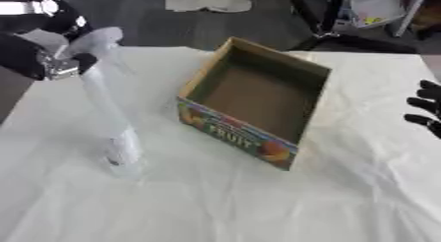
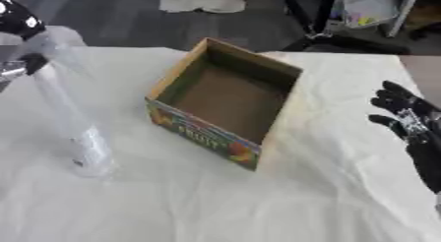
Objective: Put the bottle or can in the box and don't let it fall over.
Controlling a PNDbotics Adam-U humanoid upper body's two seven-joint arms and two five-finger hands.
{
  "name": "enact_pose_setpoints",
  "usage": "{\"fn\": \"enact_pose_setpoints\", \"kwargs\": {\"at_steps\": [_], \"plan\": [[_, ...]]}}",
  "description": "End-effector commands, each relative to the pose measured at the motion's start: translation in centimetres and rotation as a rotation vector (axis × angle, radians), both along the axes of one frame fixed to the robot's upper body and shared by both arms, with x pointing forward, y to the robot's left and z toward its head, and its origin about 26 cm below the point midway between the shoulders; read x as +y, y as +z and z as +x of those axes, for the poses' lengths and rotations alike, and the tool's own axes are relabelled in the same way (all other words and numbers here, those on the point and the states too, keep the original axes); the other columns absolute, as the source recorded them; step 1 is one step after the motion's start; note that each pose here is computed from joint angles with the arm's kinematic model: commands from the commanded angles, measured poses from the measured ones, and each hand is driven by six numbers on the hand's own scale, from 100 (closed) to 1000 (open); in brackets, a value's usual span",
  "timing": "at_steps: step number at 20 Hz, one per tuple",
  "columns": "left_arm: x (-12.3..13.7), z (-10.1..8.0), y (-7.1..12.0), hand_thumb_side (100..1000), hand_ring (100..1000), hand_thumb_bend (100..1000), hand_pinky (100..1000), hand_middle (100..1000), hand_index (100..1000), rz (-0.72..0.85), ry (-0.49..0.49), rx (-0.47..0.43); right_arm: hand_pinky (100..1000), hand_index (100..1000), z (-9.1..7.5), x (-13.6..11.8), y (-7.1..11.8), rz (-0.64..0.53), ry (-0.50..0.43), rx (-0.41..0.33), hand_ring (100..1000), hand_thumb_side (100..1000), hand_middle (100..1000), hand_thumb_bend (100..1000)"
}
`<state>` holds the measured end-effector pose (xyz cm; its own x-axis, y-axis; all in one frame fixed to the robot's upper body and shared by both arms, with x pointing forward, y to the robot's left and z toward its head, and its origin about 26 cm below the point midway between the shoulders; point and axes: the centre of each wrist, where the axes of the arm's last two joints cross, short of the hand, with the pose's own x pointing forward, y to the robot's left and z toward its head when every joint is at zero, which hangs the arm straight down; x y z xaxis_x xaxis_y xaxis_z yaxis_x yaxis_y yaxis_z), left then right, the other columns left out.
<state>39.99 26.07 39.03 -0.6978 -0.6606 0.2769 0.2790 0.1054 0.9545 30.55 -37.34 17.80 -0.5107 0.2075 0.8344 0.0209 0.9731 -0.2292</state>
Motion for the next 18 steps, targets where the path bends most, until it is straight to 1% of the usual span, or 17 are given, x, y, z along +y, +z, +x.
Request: {"fn": "enact_pose_setpoints", "kwargs": {"at_steps": [1,4,6,9,15,17,18], "plan": [[-0.21,-0.65,1.28,361,628,163,797,624,680,-0.004,-0.017,-0.027,833,788,-0.10,-0.35,0.63,-0.016,-0.006,-0.015,915,649,992,100],[-0.34,-0.64,1.24,392,627,145,796,636,729,-0.015,-0.028,-0.019,834,788,-0.10,-0.39,0.53,-0.016,-0.008,-0.011,916,654,993,100],[-0.42,-0.65,1.23,411,636,138,797,653,737,-0.024,-0.038,-0.010,834,788,-0.09,-0.43,0.45,-0.017,-0.010,-0.008,915,656,993,100],[-0.55,-0.76,1.40,412,617,103,789,638,732,-0.041,-0.050,-0.005,835,788,-0.08,-0.45,0.42,-0.017,-0.010,-0.006,915,658,993,100],[-0.81,-0.76,1.32,409,590,100,779,626,721,-0.067,-0.059,0.013,836,789,-0.07,-0.40,0.44,-0.012,-0.008,-0.007,915,661,993,100],[-0.90,-0.77,1.29,413,591,100,780,626,719,-0.069,-0.066,0.020,836,789,-0.08,-0.43,0.45,-0.010,-0.009,-0.006,915,661,993,100],[-0.95,-0.80,1.29,427,608,100,786,639,722,-0.069,-0.070,0.022,837,789,-0.08,-0.43,0.45,-0.009,-0.009,-0.007,915,663,993,100]]}}
